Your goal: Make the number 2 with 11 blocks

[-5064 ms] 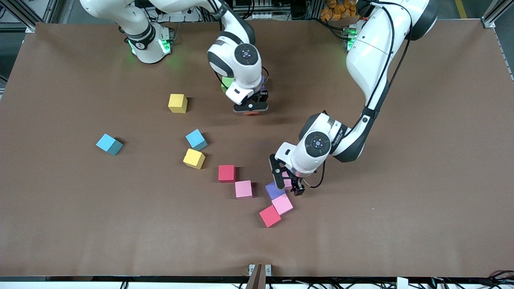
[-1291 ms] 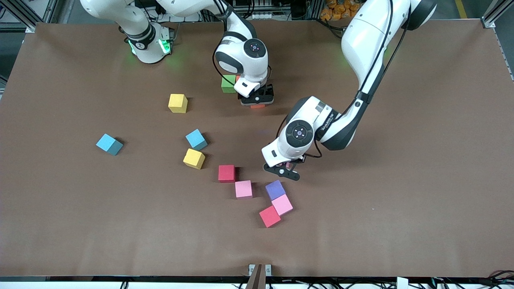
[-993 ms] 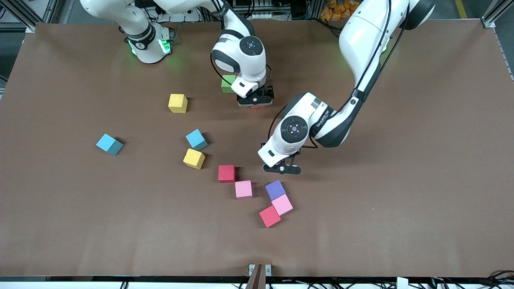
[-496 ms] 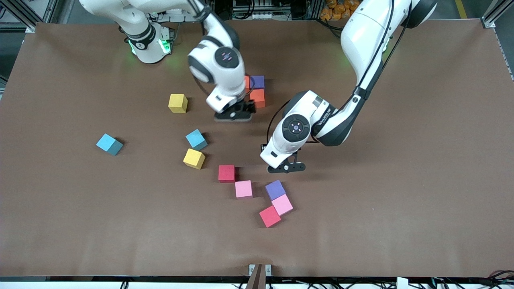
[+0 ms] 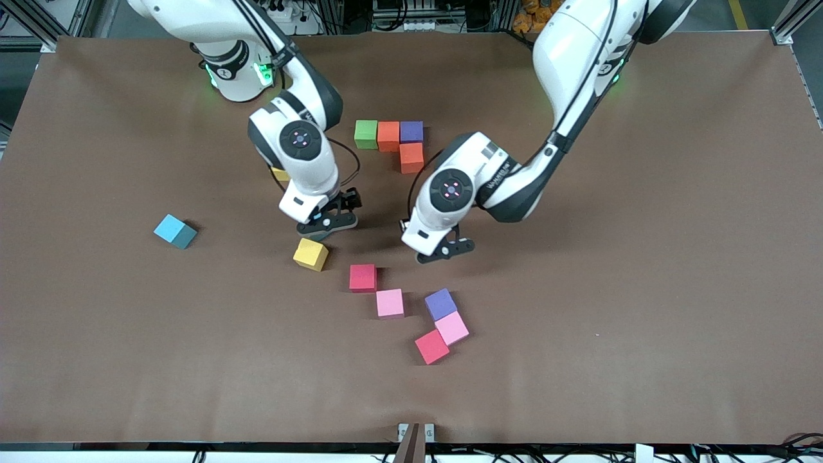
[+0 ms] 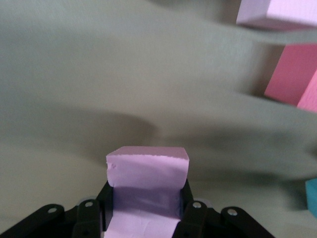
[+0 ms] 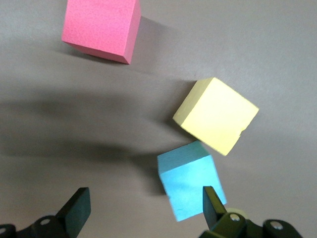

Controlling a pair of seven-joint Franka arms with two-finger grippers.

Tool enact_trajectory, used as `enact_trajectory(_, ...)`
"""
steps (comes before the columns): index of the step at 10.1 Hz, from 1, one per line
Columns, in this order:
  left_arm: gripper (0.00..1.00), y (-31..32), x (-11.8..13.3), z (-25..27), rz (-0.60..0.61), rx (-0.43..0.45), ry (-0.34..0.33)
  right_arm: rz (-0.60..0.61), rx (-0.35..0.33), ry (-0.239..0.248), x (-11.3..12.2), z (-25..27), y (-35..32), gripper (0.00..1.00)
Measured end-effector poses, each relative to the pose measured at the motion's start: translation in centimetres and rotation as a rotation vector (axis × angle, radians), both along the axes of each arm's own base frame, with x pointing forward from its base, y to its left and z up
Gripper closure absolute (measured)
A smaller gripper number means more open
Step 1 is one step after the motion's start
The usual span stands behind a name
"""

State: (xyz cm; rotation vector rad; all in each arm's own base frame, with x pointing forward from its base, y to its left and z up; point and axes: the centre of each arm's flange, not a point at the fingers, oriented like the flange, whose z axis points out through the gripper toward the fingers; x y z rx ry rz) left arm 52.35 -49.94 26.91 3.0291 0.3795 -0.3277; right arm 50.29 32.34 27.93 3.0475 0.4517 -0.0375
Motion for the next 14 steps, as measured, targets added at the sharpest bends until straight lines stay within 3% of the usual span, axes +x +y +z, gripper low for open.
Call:
enact_trajectory(3, 0.46, -2.4, -4.5, -2.3, -0.006, 0.034, -0.048, 0.123, 0.004, 0.016, 0.7, -1.1, -2.4, 0.00)
enact_trajectory(7, 0.46, -3.4, -10.1, -3.7, 0.040, 0.117, -0.161, 0.208, 0.027, 0.015, -0.7, -4.2, -3.4, 0.00)
enact_trajectory(14, 0.46, -3.4, -13.0, -3.0, -0.068, 0.161, -0.227, 0.296, 0.015, 0.060, -2.0, -6.9, -6.1, 0.00)
